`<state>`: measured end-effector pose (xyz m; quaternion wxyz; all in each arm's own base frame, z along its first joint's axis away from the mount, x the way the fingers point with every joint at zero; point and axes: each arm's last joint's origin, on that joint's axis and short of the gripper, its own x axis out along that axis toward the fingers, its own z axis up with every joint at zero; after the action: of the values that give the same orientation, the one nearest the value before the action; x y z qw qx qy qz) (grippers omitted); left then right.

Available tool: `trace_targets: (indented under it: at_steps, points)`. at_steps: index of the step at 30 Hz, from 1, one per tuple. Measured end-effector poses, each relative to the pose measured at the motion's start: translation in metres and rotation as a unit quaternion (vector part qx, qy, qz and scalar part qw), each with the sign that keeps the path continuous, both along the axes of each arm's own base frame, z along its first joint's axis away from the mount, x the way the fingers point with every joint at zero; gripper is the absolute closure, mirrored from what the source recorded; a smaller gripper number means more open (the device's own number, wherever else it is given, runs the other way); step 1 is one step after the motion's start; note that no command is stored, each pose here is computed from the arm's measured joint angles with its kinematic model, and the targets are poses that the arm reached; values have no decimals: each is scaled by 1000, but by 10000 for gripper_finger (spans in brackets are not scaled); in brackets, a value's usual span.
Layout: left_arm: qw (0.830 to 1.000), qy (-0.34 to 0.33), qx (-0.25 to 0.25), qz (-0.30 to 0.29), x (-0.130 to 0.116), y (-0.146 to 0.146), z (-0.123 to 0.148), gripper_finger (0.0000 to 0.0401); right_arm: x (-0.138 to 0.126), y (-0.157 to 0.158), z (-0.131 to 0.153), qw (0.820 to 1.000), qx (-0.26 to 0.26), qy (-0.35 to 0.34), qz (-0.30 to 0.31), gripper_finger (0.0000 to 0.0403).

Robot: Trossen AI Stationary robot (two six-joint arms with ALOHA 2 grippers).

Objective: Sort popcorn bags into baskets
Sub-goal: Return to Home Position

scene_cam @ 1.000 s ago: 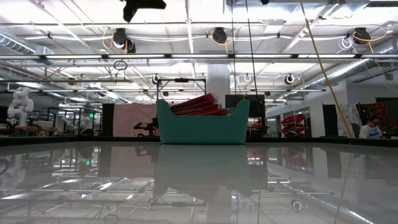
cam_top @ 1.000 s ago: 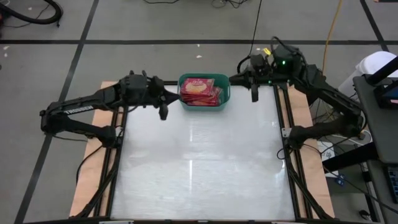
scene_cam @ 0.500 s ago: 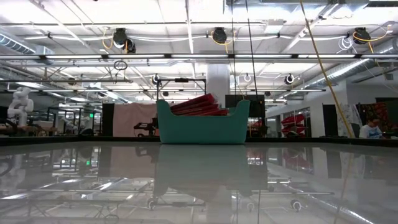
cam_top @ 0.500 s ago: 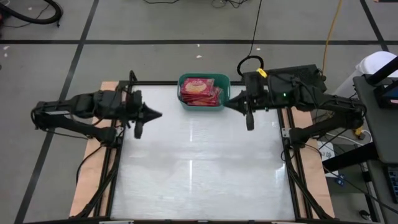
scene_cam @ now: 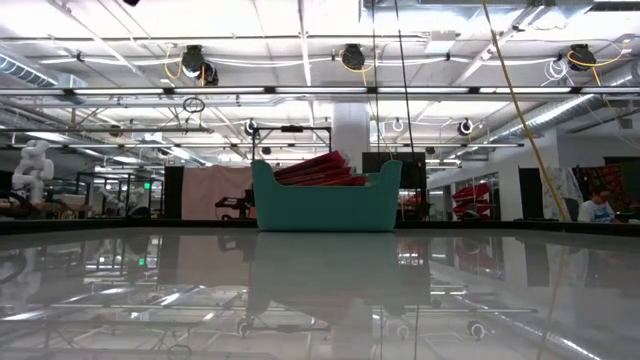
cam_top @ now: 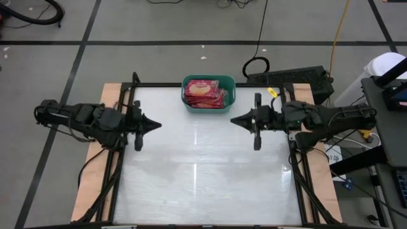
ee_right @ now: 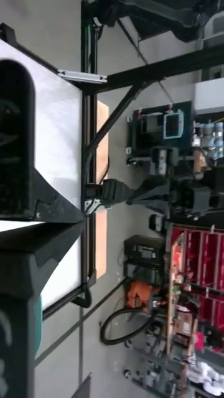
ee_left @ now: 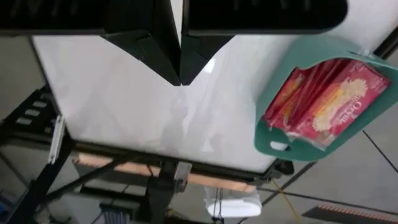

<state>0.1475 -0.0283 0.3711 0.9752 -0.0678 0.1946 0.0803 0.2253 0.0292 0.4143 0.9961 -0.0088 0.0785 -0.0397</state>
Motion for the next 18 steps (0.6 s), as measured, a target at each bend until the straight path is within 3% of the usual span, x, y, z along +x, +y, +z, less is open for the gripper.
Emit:
trace_targets:
  at_steps: [7,12,18]
  points:
    - [999,45,10,-1,12,-3,-32,392,-21,1,-53,1000,4,-27,11,403]
    - [998,59,10,3,21,-5,-50,392,-38,-1,-92,998,-27,-58,15,403]
    - [1000,4,13,-13,27,-6,-80,392,-57,-7,-132,996,-25,-81,-2,403]
